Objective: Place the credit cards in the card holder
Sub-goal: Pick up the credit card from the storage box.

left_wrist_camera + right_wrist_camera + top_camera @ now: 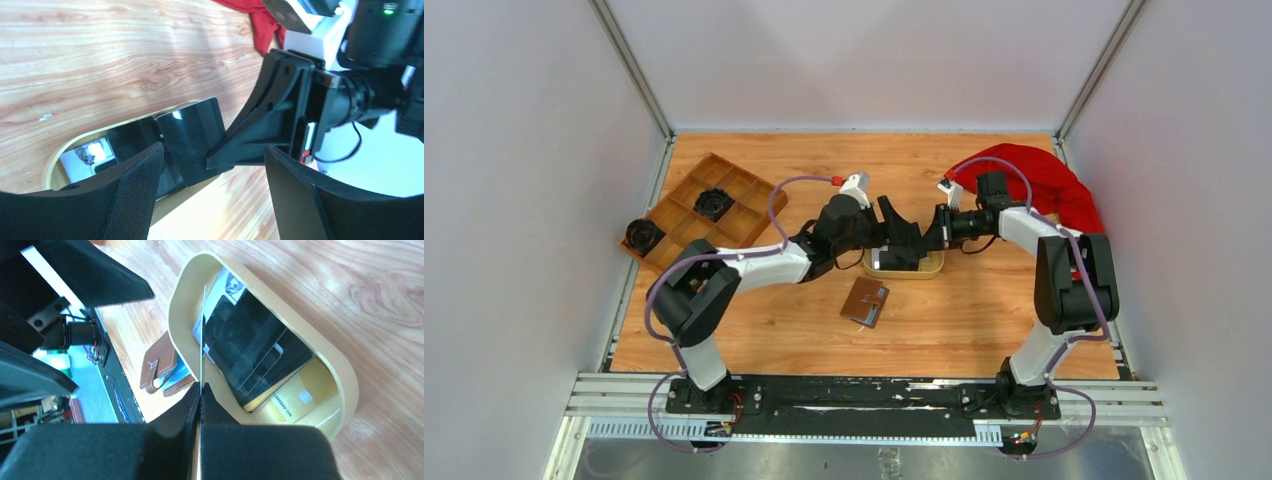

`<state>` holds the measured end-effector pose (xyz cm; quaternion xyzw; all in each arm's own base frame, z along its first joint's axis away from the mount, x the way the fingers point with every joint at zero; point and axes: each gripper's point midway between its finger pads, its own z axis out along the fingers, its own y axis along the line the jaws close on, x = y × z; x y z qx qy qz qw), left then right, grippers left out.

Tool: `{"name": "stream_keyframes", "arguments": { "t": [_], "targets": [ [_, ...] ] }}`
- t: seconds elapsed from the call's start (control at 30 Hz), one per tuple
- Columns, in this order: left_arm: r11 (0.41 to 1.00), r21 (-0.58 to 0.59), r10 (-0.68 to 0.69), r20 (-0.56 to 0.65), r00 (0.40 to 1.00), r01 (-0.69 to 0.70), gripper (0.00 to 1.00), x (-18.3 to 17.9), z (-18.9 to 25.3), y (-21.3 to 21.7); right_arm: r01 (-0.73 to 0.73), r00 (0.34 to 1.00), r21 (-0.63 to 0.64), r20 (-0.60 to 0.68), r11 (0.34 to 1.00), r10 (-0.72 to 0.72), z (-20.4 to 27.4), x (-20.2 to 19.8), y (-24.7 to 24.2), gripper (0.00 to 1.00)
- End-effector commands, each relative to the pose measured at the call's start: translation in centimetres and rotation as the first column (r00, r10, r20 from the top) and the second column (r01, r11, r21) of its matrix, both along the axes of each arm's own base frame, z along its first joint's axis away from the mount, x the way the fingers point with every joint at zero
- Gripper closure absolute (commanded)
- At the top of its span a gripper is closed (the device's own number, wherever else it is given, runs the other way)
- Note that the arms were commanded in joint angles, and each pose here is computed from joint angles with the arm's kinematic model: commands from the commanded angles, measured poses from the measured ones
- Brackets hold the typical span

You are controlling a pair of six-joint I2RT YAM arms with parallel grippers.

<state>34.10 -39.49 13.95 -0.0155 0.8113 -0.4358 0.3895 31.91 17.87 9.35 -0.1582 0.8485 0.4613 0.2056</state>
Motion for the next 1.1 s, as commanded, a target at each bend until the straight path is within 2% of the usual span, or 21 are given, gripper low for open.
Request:
{"name": "stream_keyframes", "arguments": {
  "t": [0.0,0.13,0.2,0.23,0.33,0.43,0.57,0.67,0.73,0.87,0.97,1.07],
  "targets": [
    [0.998,0.034,-0.065,0.185,0.981,0.059,0.23,-1.2,3.4,2.0,-0.129,0.985,0.057,0.120,0.990,0.122,3.2,-0.9,0.0,1.00],
    [0.995,0.084,-0.079,0.326,0.942,0.055,0.20,-3.2,6.3,5.0,-0.227,0.957,0.096,0.207,0.969,0.204,5.1,-2.4,0.3,1.00],
    [0.994,0.103,-0.072,0.383,0.921,0.035,0.03,-4.1,7.3,6.7,-0.269,0.941,0.121,0.245,0.955,0.234,6.1,-3.0,0.5,1.00],
    [0.993,0.116,-0.067,0.406,0.911,0.021,0.00,-4.5,7.5,7.6,-0.290,0.936,0.141,0.250,0.946,0.249,6.6,-3.6,0.6,1.00],
    [0.991,0.135,-0.073,0.456,0.887,0.012,0.00,-6.1,7.8,9.5,-0.345,0.911,0.159,0.294,0.925,0.289,7.8,-4.7,0.8,1.00],
    [0.992,0.120,-0.030,0.451,0.892,-0.028,0.00,-7.2,7.0,11.6,-0.383,0.885,0.154,0.343,0.911,0.314,8.7,-5.4,0.8,1.00],
    [0.984,0.125,-0.167,0.447,0.879,0.123,0.00,-10.8,5.6,11.5,-0.394,0.867,0.115,0.378,0.912,0.326,9.1,-5.9,0.6,1.00],
    [0.976,0.135,-0.212,0.403,0.890,0.172,0.00,-12.9,3.7,11.2,-0.395,0.860,0.101,0.392,0.913,0.328,9.3,-6.0,0.5,1.00],
    [0.968,0.213,-0.211,0.400,0.892,0.133,0.00,-13.8,2.2,11.0,-0.395,0.859,0.100,0.393,0.913,0.328,9.3,-6.0,0.5,1.00],
    [0.903,0.429,-0.187,0.351,0.917,0.019,0.00,-14.0,-0.8,11.3,-0.393,0.863,0.103,0.383,0.914,0.329,9.2,-6.0,0.5,1.00],
    [0.863,0.505,-0.186,0.322,0.928,-0.002,0.00,-13.5,-1.8,10.8,-0.392,0.869,0.113,0.371,0.913,0.327,9.1,-6.1,0.6,1.00],
    [0.864,0.503,-0.216,0.321,0.922,0.027,0.00,-13.6,-1.3,9.6,-0.398,0.871,0.129,0.364,0.908,0.330,9.1,-6.2,0.7,1.00]
  ]
}}
